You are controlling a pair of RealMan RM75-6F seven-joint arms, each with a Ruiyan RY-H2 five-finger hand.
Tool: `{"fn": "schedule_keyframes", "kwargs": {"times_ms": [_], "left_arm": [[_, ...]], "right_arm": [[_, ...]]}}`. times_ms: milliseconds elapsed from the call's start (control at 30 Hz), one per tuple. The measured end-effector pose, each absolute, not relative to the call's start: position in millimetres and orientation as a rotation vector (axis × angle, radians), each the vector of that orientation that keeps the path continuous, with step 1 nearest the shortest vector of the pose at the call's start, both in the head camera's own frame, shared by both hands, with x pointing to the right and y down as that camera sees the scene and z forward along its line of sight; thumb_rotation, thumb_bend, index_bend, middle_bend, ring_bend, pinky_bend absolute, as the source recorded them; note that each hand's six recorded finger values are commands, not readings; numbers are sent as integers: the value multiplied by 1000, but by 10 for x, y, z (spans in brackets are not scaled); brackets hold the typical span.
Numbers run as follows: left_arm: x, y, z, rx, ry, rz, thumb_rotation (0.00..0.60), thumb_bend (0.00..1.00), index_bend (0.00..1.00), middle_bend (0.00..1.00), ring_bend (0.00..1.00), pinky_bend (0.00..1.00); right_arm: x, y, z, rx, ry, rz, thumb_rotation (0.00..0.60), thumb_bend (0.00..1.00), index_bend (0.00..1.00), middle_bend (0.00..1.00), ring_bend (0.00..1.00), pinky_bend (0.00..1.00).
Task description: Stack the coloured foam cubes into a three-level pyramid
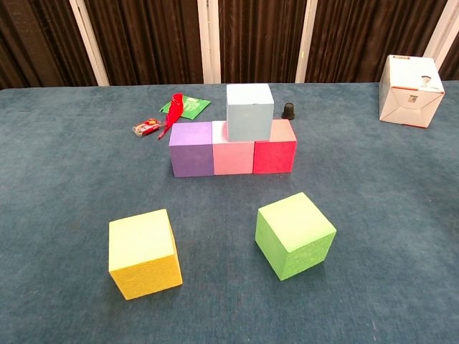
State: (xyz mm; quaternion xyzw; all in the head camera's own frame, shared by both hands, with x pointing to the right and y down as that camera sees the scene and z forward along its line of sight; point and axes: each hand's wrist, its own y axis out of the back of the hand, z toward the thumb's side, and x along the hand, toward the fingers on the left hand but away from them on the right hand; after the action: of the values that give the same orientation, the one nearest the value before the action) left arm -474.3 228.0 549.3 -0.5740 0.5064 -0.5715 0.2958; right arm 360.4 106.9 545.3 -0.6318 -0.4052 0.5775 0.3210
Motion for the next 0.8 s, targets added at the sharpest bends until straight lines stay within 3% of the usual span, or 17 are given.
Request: {"fn": "schedule_keyframes", "kwargs": {"times_ms": [167, 433, 800], "left_arm": [[-4655, 2195, 5450, -1593, 1276, -1514, 600, 332, 60, 0, 0, 0], [-4417, 1915, 5463, -1735, 1037, -1520, 600, 328, 59, 0, 0, 0], [-3762, 1414, 5491, -1850, 562, -1361, 600, 306, 58, 0, 0, 0]], "right_arm": [[4036, 1479, 5427, -1580, -1082, 1536, 600, 247, 0, 16, 0, 0], [4287, 2055, 5627, -1574, -1137, 1596, 600, 247, 0, 15, 0, 0], [4405, 2146, 5696, -1532, -1208, 1634, 600, 248, 0, 16, 0, 0]]}}
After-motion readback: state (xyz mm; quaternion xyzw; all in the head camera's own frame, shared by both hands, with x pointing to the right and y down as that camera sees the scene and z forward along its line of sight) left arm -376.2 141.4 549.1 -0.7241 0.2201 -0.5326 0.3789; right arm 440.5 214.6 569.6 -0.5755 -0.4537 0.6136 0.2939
